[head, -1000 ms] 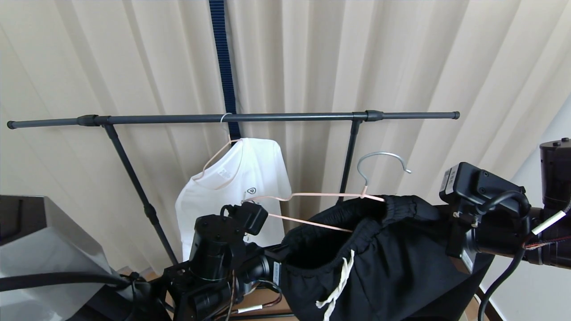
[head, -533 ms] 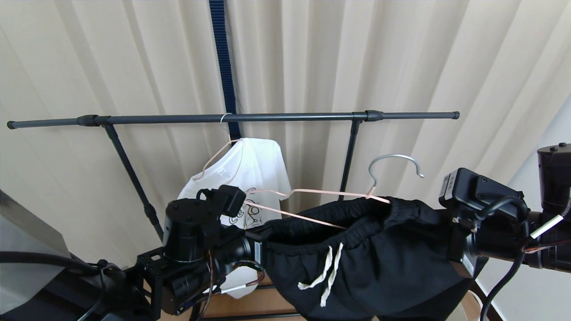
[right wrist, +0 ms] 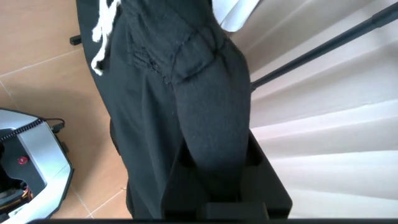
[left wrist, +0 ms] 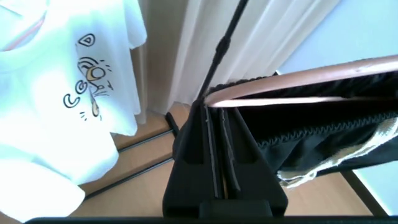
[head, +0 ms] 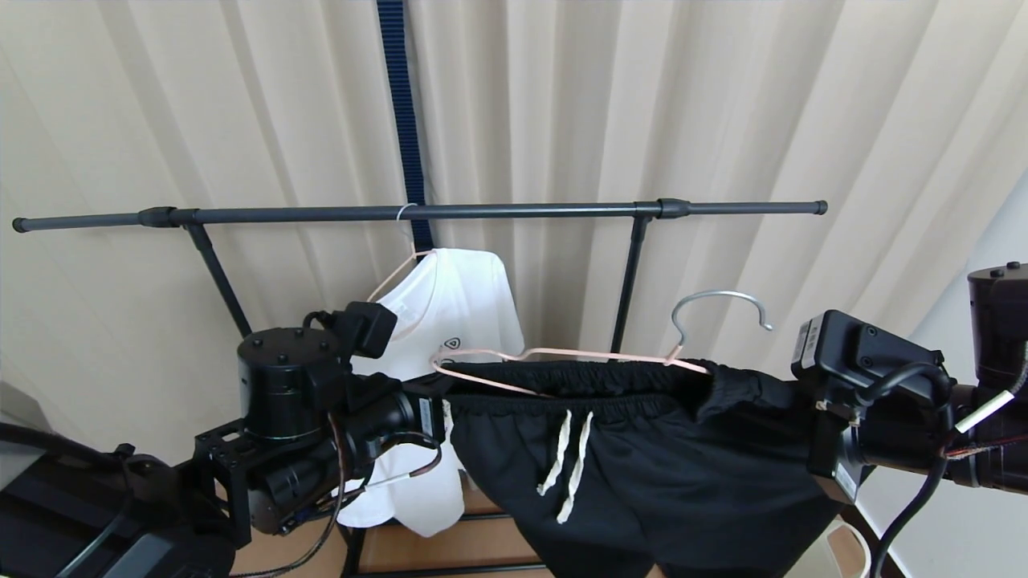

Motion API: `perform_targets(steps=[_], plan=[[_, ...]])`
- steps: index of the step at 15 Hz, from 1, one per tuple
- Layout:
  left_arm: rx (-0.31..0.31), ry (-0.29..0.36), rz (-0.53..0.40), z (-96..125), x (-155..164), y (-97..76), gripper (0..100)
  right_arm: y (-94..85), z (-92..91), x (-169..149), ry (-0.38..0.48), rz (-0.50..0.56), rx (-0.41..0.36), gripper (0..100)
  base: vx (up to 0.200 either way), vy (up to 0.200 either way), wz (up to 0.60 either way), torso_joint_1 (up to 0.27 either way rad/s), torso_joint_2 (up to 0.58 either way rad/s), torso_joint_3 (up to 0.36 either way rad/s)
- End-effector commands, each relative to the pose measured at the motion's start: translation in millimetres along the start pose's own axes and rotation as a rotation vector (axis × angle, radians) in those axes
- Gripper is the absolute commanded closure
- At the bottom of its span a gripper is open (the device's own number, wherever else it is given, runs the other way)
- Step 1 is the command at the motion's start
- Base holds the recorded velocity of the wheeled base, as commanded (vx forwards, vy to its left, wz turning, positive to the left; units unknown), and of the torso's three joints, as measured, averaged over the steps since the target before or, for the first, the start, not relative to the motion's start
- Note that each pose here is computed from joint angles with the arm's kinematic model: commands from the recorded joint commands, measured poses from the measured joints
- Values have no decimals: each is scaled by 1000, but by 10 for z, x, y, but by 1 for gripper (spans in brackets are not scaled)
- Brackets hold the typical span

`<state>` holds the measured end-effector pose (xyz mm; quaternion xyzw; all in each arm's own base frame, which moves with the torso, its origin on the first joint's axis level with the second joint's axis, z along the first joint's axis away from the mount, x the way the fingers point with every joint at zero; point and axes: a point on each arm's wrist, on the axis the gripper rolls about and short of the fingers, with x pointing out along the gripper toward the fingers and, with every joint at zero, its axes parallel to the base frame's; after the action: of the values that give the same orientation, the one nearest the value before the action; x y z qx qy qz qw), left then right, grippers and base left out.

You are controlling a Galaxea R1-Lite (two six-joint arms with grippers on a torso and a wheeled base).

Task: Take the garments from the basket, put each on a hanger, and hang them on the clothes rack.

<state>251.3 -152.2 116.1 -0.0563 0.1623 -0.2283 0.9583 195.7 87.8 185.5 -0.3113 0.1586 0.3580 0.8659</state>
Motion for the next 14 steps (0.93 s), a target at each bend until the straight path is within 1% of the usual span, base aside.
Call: perform_targets(steps=[1, 3, 5, 8, 9, 10, 14], plan=[[-12, -33, 41, 86, -33, 123, 100, 2, -12, 15, 6, 4, -9, 100, 0, 0, 0, 0, 0, 0], [-7, -48, 65, 132, -36, 205, 100, -2, -24, 18, 13, 2, -30, 100, 0, 0, 0, 0, 0, 0], [-9, -63, 80, 174, -45, 261, 100, 5, -35, 20, 17, 3, -32, 100, 0, 0, 0, 0, 0, 0], [-2, -87, 79, 253, -69, 254, 100, 8, -56, 44, 32, 6, -52, 100, 0, 0, 0, 0, 0, 0], [31, -96, 74, 324, -98, 231, 100, 10, -93, 119, 64, 10, -51, 100, 0, 0, 0, 0, 0, 0], [50, -90, 73, 401, -118, 207, 100, 10, -111, 166, 88, 7, -49, 100, 0, 0, 0, 0, 0, 0], [72, -53, 76, 810, -149, 109, 100, 6, -154, 288, 125, 23, -42, 100, 0, 0, 0, 0, 0, 0]])
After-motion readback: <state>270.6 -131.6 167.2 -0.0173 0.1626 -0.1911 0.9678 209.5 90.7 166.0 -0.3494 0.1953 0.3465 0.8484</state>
